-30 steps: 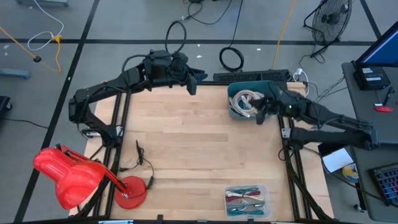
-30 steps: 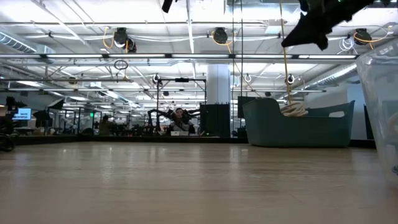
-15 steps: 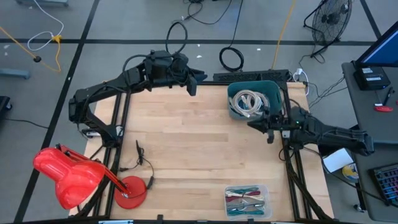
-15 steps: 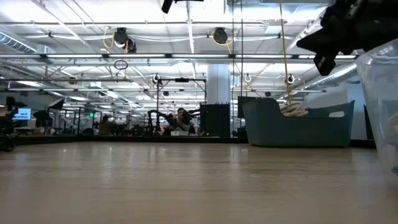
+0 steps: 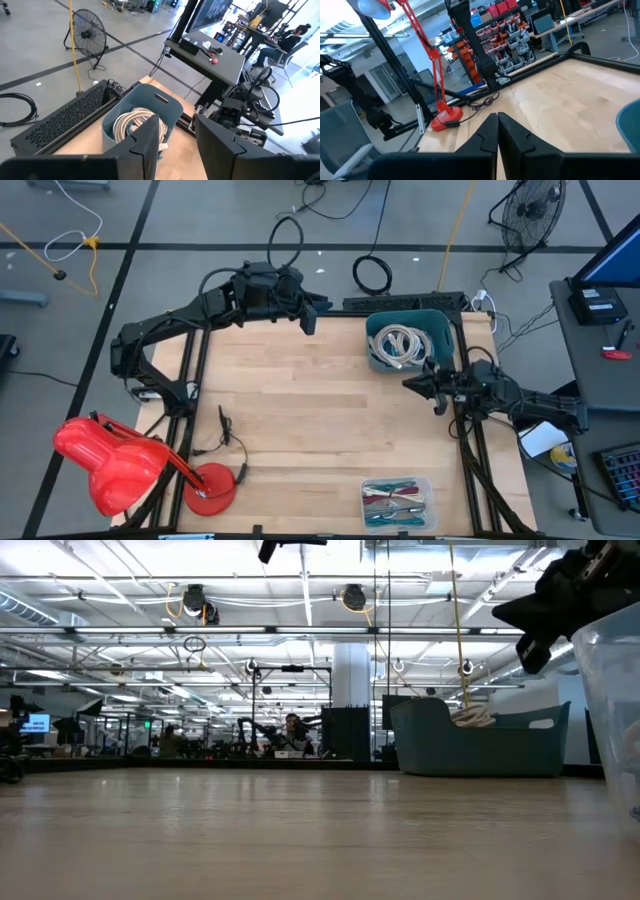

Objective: Pick & Place USB Port
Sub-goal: Return to Home Position

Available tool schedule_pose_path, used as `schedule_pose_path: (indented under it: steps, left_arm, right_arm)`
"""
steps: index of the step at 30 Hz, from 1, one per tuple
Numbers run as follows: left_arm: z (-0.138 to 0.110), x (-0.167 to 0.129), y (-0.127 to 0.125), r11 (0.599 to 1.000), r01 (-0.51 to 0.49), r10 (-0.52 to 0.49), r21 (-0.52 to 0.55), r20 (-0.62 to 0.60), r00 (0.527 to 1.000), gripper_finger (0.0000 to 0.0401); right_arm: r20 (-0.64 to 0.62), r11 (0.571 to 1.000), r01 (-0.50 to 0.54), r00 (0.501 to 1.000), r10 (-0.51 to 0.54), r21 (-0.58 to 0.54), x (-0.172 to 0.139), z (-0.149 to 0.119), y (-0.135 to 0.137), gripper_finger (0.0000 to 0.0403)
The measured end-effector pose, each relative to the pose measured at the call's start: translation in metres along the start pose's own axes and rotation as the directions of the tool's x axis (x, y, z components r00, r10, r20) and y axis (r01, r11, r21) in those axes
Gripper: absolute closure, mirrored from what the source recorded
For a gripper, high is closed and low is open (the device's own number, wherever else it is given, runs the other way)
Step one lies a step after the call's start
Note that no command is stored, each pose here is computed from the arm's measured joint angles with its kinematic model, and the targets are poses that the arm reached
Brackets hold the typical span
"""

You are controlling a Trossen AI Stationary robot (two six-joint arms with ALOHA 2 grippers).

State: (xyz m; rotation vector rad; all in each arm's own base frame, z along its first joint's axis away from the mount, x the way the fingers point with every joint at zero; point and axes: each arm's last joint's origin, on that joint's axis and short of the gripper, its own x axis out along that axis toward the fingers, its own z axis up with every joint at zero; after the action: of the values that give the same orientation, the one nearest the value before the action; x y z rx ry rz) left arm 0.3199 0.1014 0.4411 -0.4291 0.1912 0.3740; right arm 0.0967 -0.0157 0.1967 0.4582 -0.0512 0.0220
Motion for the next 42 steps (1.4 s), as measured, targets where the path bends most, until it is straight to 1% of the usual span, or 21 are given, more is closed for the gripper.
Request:
schedule_pose_path:
  steps: [6,10,15,17,21,26,28,29,32,34,38,42]
  left_arm:
    - [0.0,0.0,0.0,1.0,0.0,0.0,-0.008,-0.001,1.0,0.0272]
    - [0.0,0.0,-0.001,1.0,0.002,-0.002,-0.01,-0.001,1.0,0.0272]
    - [0.0,0.0,0.0,1.0,0.001,-0.001,-0.011,-0.001,1.0,0.0272]
    - [0.0,0.0,0.0,1.0,-0.001,0.001,-0.012,0.0,1.0,0.0272]
    - [0.0,0.0,0.001,1.0,-0.003,0.003,-0.016,0.001,1.0,0.0272]
    - [0.0,0.0,0.001,1.0,-0.002,0.002,-0.023,0.001,1.0,0.0272]
    - [0.0,0.0,0.001,1.0,-0.003,0.003,-0.023,0.001,1.0,0.0272]
    - [0.0,0.0,0.001,1.0,-0.003,0.003,-0.022,0.001,1.0,0.0272]
    - [0.001,0.0,0.001,1.0,-0.005,0.005,-0.02,0.002,1.0,0.0272]
    - [0.001,0.0,0.003,1.0,-0.007,0.007,-0.021,0.002,1.0,0.0272]
    - [0.001,0.0,0.003,1.0,-0.006,0.006,-0.021,0.002,1.0,0.0272]
    - [0.001,0.0,0.004,1.0,-0.006,0.006,-0.022,0.001,1.0,0.0272]
  right_arm:
    - [-0.027,0.999,-0.022,0.999,0.021,-0.026,0.0,-0.013,-0.003,0.0403]
    - [-0.07,0.998,-0.05,0.996,0.047,-0.044,0.001,-0.025,-0.005,0.0403]
    - [-0.094,0.992,-0.123,0.988,0.121,-0.017,0.001,-0.029,0.002,0.0403]
    - [-0.105,0.988,-0.15,0.984,0.147,-0.023,0.001,-0.031,0.005,0.0403]
    - [-0.1,0.989,-0.136,0.986,0.13,-0.065,0.002,-0.033,0.008,0.0403]
    - [-0.106,0.992,-0.106,0.99,0.098,-0.072,0.002,-0.035,0.008,0.0403]
    - [-0.14,0.991,-0.105,0.986,0.092,-0.089,0.001,-0.038,0.007,0.0403]
    - [-0.17,0.988,-0.12,0.98,0.102,-0.101,0.001,-0.04,0.007,0.0403]
    - [-0.233,0.965,-0.218,0.956,0.18,-0.145,0.002,-0.043,0.008,0.0403]
    - [-0.261,0.957,-0.244,0.944,0.199,-0.153,0.003,-0.045,0.009,0.0403]
    - [-0.302,0.951,-0.24,0.937,0.175,-0.192,0.005,-0.049,0.007,0.0403]
    - [-0.34,0.96,-0.206,0.931,0.131,-0.193,0.008,-0.053,0.004,0.0403]
